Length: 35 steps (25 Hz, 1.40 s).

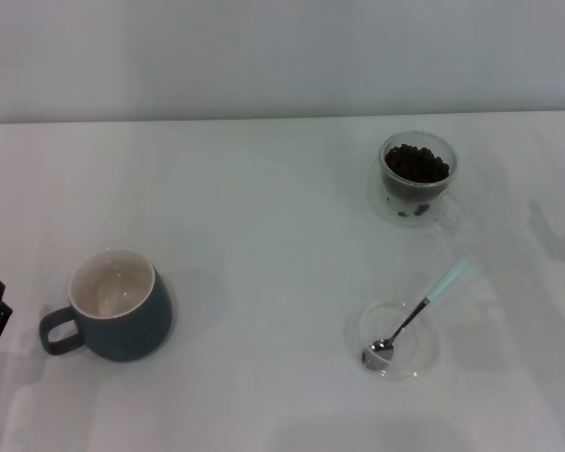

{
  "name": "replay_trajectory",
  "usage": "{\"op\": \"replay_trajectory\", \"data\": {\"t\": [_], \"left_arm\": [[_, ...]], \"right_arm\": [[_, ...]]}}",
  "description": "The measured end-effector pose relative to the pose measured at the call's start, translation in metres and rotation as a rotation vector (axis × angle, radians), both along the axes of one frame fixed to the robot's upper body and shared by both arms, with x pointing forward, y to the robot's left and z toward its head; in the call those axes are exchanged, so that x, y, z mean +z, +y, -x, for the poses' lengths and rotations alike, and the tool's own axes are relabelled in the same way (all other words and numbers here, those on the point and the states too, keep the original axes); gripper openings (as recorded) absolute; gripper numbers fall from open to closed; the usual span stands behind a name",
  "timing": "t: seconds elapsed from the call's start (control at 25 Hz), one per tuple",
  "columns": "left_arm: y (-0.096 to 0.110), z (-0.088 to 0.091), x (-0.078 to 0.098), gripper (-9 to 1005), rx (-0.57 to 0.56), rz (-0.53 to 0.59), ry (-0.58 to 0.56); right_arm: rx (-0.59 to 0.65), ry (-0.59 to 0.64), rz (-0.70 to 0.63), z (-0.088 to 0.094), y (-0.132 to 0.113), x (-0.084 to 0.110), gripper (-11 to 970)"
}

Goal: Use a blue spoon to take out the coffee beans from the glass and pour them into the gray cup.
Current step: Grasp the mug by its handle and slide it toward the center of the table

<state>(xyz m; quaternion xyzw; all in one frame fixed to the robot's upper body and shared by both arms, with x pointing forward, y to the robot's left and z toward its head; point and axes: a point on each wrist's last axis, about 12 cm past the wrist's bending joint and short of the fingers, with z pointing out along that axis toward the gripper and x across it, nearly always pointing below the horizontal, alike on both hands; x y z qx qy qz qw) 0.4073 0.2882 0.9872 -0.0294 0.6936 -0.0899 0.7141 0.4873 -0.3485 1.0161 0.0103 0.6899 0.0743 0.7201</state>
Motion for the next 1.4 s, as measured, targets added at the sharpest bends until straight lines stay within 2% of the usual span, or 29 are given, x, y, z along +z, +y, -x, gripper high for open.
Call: {"op": "replay_trajectory", "data": {"t": [0.32,0.48,0.72,0.88,1.12,1.4], "left_arm": [[-0.002,0.005,0.0,877,-0.028,-0.006,-0.004],[-0.004,0.019,-0.002,877,-0.056,-0.014,-0.004],[-0.003,0.048,-0.006,877,-0.158,-0.069,0.011],[-0.004,0.057,-0.01,877,-0.181,-0.083,0.041],[-0.007,0.05,-0.017,878,-0.189,-0.091,0.1],[-0.012,0.026,-0.024,878,-0.204,-0.105,0.173]], "right_arm": [[0.015,0.004,0.003,0.0,0.002,-0.001,817],[0.015,0.004,0.004,0.0,0.002,0.0,817],[0.018,0.006,0.005,0.001,0.002,-0.001,816],[0.022,0.006,0.007,0.0,0.002,-0.001,816],[0.024,0.003,0.009,-0.001,0.002,0.0,816],[0.023,0.003,0.009,0.0,0.002,0.0,816]]}}
